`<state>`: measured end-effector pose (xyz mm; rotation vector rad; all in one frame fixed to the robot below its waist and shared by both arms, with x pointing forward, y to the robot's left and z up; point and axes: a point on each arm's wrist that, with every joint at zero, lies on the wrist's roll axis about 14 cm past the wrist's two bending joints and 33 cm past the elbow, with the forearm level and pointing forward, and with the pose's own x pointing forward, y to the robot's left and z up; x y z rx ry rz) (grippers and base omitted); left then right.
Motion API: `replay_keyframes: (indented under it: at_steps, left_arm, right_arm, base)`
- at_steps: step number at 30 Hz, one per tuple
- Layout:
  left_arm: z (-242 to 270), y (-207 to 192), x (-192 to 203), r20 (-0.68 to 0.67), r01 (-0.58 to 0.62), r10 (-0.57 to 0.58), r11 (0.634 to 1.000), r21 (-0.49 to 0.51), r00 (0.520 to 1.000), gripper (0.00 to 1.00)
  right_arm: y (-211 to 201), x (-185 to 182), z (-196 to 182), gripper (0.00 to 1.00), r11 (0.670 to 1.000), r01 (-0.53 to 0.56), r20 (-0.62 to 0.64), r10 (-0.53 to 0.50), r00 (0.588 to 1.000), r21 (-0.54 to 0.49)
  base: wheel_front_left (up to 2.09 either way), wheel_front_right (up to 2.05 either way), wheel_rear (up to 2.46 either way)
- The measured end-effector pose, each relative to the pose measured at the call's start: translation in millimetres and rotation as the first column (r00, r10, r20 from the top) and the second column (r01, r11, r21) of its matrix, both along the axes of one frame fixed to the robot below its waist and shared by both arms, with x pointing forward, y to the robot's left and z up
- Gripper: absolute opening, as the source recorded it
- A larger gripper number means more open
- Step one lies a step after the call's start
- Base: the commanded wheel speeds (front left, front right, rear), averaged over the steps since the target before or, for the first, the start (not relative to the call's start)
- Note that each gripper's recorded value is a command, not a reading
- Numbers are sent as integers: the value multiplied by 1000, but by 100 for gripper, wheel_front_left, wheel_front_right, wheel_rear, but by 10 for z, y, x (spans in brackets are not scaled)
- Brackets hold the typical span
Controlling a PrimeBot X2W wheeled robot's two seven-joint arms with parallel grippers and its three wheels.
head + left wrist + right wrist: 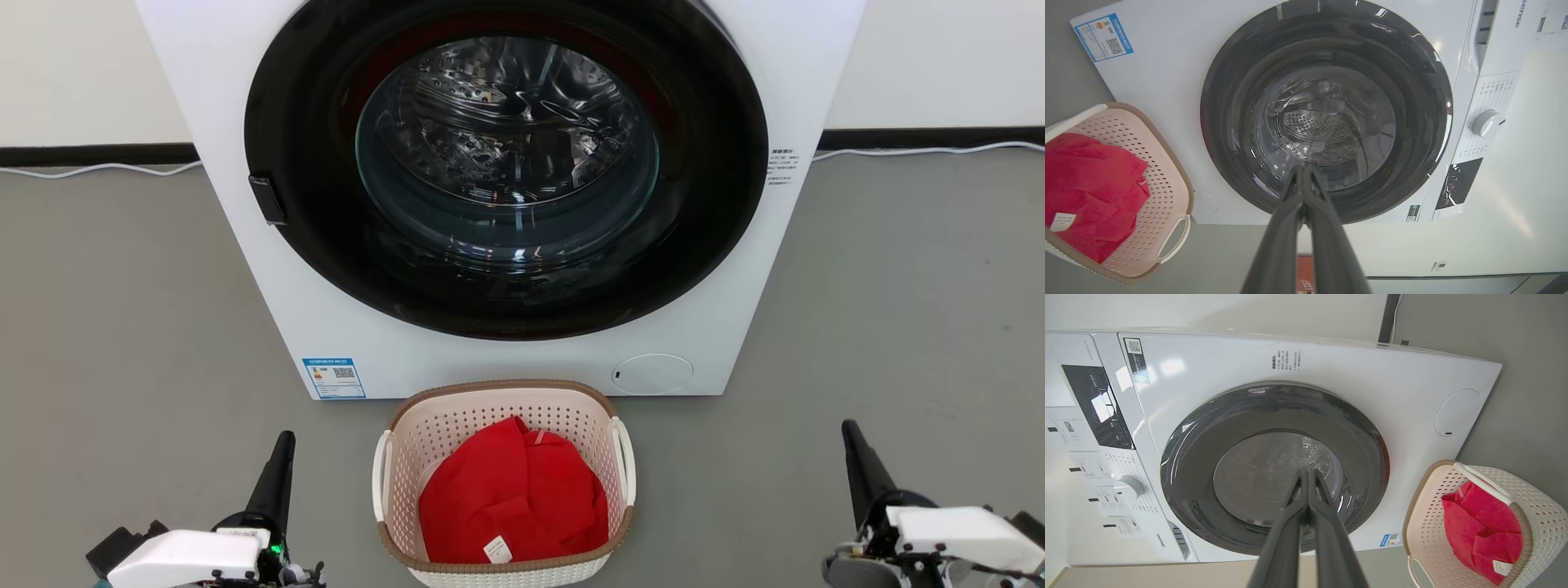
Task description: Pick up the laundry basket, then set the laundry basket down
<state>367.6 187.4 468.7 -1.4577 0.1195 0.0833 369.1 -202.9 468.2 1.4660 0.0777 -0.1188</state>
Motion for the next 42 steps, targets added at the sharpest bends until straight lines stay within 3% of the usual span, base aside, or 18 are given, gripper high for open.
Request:
replay_keyframes:
  at_steps: [12,42]
  left_arm:
    - [105,11,73,43,-5,10,993,-118,999,0]
    - [104,14,72,42,-6,11,993,-119,999,0]
  right_arm:
    - [-34,25,71,0,995,7,29,-10,1000,104]
    - [-58,23,74,0,994,14,30,-18,999,107]
  base:
    - [0,0,0]
    - [0,0,0]
